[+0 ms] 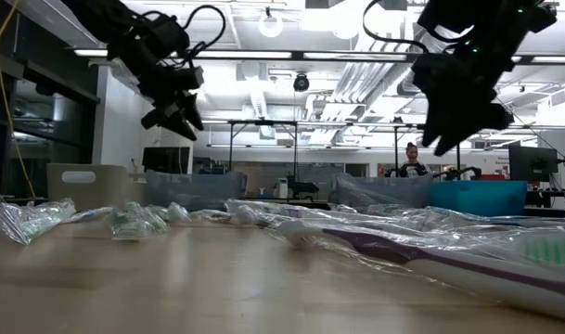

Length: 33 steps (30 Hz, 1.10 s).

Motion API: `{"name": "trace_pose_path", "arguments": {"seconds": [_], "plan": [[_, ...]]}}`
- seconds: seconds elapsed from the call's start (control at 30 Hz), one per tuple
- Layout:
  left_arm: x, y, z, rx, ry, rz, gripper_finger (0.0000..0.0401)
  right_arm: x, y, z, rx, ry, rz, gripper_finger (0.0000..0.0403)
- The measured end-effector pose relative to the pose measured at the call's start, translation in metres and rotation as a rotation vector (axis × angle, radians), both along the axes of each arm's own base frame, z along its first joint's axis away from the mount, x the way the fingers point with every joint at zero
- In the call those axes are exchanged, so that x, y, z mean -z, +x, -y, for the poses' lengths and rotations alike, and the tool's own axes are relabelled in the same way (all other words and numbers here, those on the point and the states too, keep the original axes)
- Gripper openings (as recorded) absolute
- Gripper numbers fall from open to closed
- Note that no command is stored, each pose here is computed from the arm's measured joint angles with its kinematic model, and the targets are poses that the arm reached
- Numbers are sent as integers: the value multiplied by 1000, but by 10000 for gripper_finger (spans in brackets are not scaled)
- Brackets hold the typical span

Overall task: Pick & Place Toothbrushes
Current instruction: Put the blue toothbrush into the white bin

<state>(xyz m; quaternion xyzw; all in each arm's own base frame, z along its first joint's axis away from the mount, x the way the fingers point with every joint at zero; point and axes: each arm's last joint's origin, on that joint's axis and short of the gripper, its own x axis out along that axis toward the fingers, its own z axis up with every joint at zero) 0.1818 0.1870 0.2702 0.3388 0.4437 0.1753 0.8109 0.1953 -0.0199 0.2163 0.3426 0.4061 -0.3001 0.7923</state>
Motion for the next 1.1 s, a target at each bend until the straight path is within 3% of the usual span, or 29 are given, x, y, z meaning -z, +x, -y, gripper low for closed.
{"name": "trace_pose_path", "arguments": {"seconds": [0.23,0.6,1.1], "plan": [[2,3,10,52,-108,43,214,15,-8,-17,-10,27,-68,169],[-4,14,38,143,-141,57,214,36,-20,-52,-68,68,-148,169],[1,-14,72,172,-159,201,214,71,-18,-69,-107,42,-411,169]]}}
